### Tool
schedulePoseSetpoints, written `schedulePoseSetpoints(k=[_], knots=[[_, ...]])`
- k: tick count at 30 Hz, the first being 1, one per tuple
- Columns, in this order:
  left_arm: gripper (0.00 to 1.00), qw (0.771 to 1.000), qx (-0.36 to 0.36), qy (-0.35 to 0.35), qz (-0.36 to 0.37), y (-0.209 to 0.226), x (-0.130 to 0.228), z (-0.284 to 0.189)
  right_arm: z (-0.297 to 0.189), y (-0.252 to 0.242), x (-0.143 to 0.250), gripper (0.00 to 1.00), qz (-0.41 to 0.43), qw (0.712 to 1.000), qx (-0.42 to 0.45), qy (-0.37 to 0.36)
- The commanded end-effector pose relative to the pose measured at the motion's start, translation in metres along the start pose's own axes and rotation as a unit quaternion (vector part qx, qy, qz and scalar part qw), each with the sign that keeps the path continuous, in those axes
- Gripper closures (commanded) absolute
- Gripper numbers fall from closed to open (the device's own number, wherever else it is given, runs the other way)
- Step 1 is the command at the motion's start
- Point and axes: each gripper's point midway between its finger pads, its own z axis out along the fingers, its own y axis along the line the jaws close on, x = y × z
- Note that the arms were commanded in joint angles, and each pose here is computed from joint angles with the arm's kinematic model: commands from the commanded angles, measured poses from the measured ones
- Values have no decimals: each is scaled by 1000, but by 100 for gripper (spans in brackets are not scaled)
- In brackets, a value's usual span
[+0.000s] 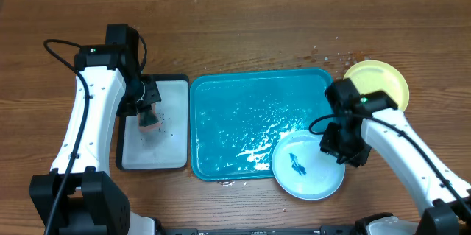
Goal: Clean dirty plates on tray and stack at the side
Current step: 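Reach the right gripper to the white plate rim and grasp it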
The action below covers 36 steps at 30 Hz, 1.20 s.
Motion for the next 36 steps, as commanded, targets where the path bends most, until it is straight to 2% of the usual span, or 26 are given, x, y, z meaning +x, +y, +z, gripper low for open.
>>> schedulePoseSetpoints(k=[1,3,4,5,7,10,14,21,27,30,32,36], knots=[[96,1000,2,8,15,-1,2,3,-18,-15,-2,54,18,999,30,-22],[96,1000,2,7,15,-1,1,3,-15,-17,9,53,36,999,33,1],[96,1000,2,7,15,-1,1,3,-13,-20,14,47,52,998,39,11],[96,1000,2,7,15,-1,1,3,-10,-24,20,25,70,996,48,20],[96,1000,2,7,15,-1,1,3,-1,-28,25,26,75,995,60,27],[96,1000,5,8,15,-2,2,3,16,-26,31,34,77,995,54,36],[96,1000,5,8,17,-2,2,3,37,-20,34,66,78,995,32,43],[96,1000,5,9,17,-2,2,3,49,-21,36,57,78,996,29,43],[96,1000,5,9,19,-2,2,3,64,-21,40,57,79,996,23,46],[96,1000,5,10,19,-2,3,3,69,-21,40,76,78,996,19,44],[96,1000,5,10,19,-2,3,3,69,-18,37,94,76,996,12,38],[96,1000,5,10,19,-2,3,3,65,-12,31,96,70,997,2,30]])
